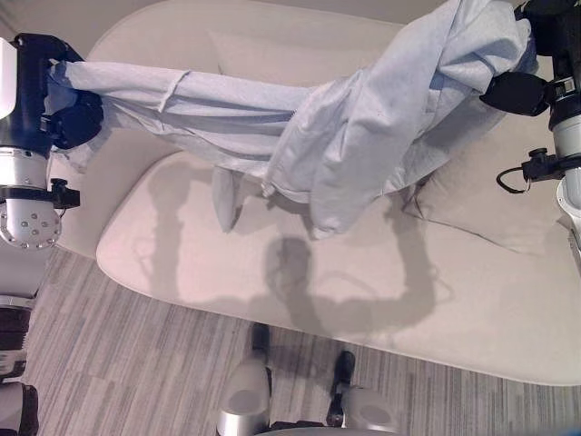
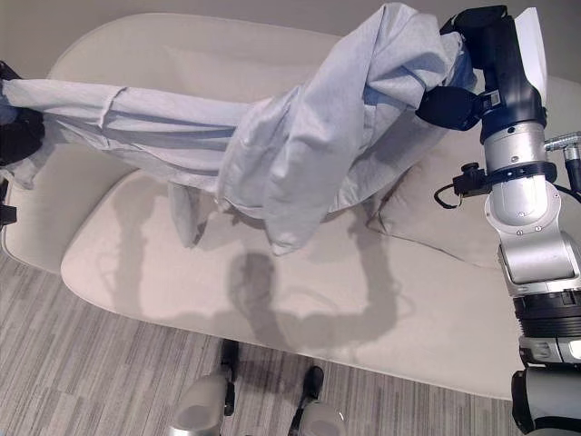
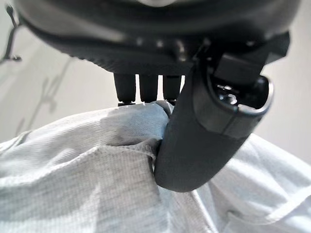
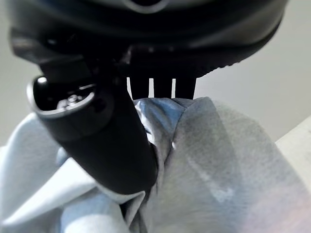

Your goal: Hang the clothes on the sofa on the clothes rack.

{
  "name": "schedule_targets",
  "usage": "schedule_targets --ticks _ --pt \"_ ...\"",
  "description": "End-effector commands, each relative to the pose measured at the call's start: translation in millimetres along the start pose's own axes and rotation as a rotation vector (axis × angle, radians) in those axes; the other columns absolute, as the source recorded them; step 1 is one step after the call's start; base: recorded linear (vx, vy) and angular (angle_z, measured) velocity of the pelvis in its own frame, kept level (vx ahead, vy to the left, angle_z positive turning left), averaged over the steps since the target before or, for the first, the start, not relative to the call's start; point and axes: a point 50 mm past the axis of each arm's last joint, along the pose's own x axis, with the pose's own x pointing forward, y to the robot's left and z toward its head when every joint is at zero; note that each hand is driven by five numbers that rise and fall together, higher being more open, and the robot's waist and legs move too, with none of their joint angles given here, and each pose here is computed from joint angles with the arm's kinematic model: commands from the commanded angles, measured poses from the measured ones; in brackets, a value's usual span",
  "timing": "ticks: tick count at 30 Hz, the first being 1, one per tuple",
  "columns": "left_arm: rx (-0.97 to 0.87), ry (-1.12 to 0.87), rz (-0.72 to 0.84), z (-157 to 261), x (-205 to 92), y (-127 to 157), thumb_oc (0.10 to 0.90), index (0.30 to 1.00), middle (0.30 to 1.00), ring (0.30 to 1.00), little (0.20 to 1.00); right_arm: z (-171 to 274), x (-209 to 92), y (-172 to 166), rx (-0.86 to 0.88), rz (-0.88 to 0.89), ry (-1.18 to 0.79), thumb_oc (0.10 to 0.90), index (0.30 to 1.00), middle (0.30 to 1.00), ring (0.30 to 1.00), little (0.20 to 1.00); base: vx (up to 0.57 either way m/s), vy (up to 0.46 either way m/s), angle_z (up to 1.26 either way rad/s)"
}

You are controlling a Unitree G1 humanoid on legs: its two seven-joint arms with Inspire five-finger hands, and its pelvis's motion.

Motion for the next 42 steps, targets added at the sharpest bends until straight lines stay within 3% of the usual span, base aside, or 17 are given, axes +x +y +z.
schedule_targets --ticks 1,7,11,18,23,31,42 --pt "0.109 0.005 0.2 -11.3 8.7 51.5 0.4 0.3 0.3 0.3 0.3 8.1 -0.4 -30.9 -0.031 -0.122 -0.058 0.4 0.3 0.3 0.3 0.3 0.02 0.35 0.0" --pt "0.124 -0.024 0.256 -2.3 26.7 66.3 0.4 0.3 0.3 0.3 0.3 -0.5 -3.8 -39.2 -0.051 -0.178 -0.017 0.4 0.3 0.3 0.3 0.3 -0.08 0.547 0.33" --pt "0.106 -0.081 0.294 16.1 45.1 70.9 0.4 0.3 0.3 0.3 0.3 4.8 10.8 -41.9 -0.006 -0.227 -0.032 0.4 0.3 0.3 0.3 0.3 -0.16 0.592 0.14" --pt "0.043 -0.078 0.303 26.9 57.6 64.4 0.4 0.3 0.3 0.3 0.3 25.8 36.8 -57.5 -0.013 -0.253 -0.093 0.4 0.3 0.3 0.3 0.3 -0.12 0.293 0.58" --pt "-0.045 -0.051 0.249 22.9 51.9 43.2 0.4 0.3 0.3 0.3 0.3 40.2 48.9 -57.9 -0.015 -0.254 -0.139 0.4 0.3 0.3 0.3 0.3 -0.09 0.086 0.55" --pt "-0.112 -0.059 0.244 28.9 47.2 27.5 0.4 0.3 0.3 0.3 0.3 29.2 38.8 -56.6 -0.044 -0.242 -0.096 0.4 0.3 0.3 0.3 0.3 -0.02 0.333 0.36" --pt "-0.164 -0.209 0.23 71.5 72.5 27.6 0.4 0.3 0.3 0.3 0.3 23.1 27.0 -68.0 -0.121 -0.265 -0.067 0.4 0.3 0.3 0.3 0.3 0.2 0.593 0.29"
